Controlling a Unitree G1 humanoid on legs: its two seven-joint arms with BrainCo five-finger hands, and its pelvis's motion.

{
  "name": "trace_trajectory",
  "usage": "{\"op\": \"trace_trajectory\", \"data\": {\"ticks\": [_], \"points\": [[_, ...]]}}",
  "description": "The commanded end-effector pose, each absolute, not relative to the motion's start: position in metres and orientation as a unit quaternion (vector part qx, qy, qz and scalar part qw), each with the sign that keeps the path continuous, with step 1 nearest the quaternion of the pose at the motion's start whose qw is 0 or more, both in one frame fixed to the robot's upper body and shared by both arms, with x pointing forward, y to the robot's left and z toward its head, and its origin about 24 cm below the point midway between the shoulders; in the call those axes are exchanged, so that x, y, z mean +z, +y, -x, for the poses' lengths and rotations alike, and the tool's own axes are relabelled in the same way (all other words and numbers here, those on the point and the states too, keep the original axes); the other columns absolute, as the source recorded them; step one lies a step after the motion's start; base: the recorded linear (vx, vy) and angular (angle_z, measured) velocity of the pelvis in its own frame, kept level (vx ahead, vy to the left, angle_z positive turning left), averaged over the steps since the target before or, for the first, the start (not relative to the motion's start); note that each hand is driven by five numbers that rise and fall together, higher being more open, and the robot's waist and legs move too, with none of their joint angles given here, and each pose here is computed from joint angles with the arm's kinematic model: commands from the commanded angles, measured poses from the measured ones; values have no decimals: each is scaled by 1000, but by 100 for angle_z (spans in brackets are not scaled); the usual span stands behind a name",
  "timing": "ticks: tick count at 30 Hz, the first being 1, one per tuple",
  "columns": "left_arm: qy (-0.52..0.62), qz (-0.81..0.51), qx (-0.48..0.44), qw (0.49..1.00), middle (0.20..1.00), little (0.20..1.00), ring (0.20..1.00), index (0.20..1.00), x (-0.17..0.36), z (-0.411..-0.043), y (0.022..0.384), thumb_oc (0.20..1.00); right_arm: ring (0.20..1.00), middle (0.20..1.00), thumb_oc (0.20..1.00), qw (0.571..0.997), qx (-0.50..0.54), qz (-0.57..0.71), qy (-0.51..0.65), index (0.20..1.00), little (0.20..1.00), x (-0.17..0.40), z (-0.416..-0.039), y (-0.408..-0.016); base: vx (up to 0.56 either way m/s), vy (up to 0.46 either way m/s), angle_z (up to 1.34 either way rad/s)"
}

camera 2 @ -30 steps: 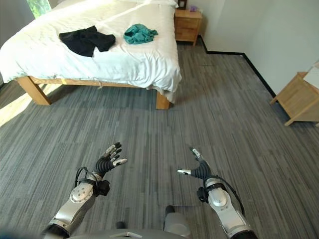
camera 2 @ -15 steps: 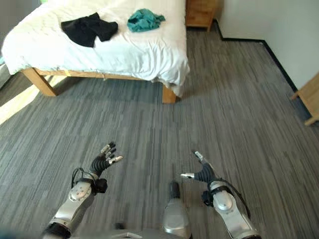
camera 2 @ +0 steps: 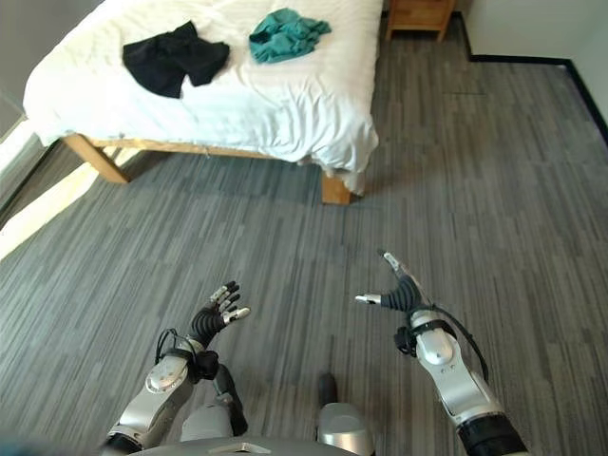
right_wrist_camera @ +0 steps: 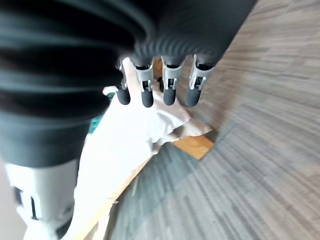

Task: Pick up bed clothes into laundry basket.

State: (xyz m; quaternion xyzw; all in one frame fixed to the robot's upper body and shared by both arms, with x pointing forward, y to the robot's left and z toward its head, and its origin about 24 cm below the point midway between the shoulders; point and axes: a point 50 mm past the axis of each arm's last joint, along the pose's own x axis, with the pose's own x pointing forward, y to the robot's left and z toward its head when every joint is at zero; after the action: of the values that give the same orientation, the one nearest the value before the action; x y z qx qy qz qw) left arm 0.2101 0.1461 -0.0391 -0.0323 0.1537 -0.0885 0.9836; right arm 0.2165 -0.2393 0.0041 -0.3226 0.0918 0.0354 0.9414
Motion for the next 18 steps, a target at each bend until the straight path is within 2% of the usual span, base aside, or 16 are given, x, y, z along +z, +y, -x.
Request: {"op": "trace_trajectory", "data": {"ticks": [1,4,9,14,18], "points": [[95,53,-88,990,1000,1000,1000,1000,-17,-219,143,1000,1000,1000,1000,941,25,336,23,1000,1000,32,-226,-238,502,99,14],[117,62,-64,989,1000,1000,1000,1000,-25,-210,153,1000,1000,1000,1000,939,41,342,24,1000,1000,30,-227,-232,557,137,-21],[134,35,-62,988,1000,1000,1000,1000,-29,-208,167,1000,1000,1000,1000,941,79,329,19,1000,1000,24,-229,-209,416,73,-115],[119,13,-50,991,1000,1000,1000,1000,-22,-214,180,1000,1000,1000,1000,939,85,333,-6,1000,1000,30,-236,-196,307,33,-17],[95,3,-23,995,1000,1000,1000,1000,-14,-216,191,1000,1000,1000,1000,924,19,381,-36,1000,1000,45,-239,-209,680,-63,29]]}}
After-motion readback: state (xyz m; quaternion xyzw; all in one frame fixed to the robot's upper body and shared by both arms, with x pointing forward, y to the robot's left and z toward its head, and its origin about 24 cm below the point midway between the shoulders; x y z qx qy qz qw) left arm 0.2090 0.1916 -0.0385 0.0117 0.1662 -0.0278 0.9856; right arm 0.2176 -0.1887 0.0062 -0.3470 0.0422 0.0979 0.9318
